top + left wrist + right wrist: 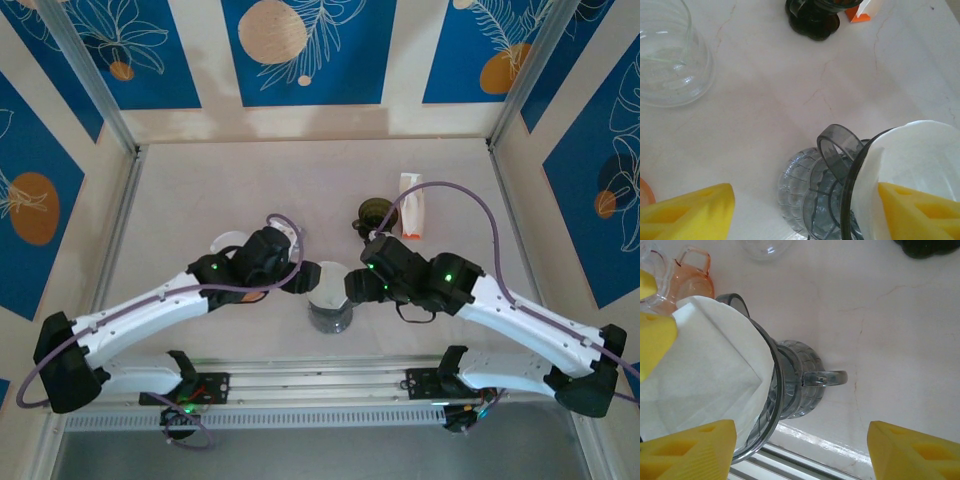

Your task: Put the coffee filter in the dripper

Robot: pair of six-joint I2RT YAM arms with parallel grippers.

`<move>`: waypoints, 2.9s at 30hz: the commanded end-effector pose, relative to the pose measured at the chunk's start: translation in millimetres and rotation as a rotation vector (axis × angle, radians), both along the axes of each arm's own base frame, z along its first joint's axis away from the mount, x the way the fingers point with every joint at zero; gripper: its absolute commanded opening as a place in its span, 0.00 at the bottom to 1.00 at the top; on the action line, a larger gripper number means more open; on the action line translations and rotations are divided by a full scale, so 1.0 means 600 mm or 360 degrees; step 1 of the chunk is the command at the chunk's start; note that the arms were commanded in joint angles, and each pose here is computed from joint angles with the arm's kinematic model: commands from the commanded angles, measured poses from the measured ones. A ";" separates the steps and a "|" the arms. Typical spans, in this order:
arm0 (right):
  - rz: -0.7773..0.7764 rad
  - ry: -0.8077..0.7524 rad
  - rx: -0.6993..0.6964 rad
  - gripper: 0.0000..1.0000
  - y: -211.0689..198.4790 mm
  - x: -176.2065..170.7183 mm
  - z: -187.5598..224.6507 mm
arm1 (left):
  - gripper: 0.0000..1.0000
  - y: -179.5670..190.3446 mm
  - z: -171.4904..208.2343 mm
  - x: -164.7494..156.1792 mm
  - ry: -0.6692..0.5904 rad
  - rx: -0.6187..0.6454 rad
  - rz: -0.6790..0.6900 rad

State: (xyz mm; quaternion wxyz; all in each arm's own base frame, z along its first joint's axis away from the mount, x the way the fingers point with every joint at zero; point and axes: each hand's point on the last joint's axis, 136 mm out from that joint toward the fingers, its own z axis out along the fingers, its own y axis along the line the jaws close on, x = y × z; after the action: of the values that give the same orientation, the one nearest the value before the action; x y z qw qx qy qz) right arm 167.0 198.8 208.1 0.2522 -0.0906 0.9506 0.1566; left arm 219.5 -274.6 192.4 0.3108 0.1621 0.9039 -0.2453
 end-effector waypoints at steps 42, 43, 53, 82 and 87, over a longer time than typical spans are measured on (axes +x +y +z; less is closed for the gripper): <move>0.0141 0.0075 -0.0065 0.74 0.060 0.020 -0.006 | 0.66 0.017 -0.021 -0.002 0.0084 -0.0026 0.0033; 0.0148 0.0083 -0.0074 0.74 0.065 0.025 -0.009 | 0.65 0.016 -0.023 -0.002 0.0087 -0.0024 0.0031; 0.0156 0.0267 -0.0245 0.74 0.068 0.045 -0.075 | 0.65 0.014 -0.021 0.000 0.0089 -0.0041 0.0031; 0.0174 0.0402 -0.0474 0.73 0.057 0.039 -0.167 | 0.64 0.015 -0.028 -0.001 0.0108 -0.0046 0.0034; 0.0172 0.0312 -0.0416 0.73 0.063 0.041 -0.136 | 0.64 0.014 -0.027 -0.001 0.0107 -0.0050 0.0031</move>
State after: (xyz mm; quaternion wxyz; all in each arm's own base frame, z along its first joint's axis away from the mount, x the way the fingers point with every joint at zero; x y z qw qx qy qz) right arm 194.4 241.5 122.3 0.1258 -0.1603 0.9773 0.0578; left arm 216.3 -268.8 177.9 0.2862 0.1469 0.9105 -0.2598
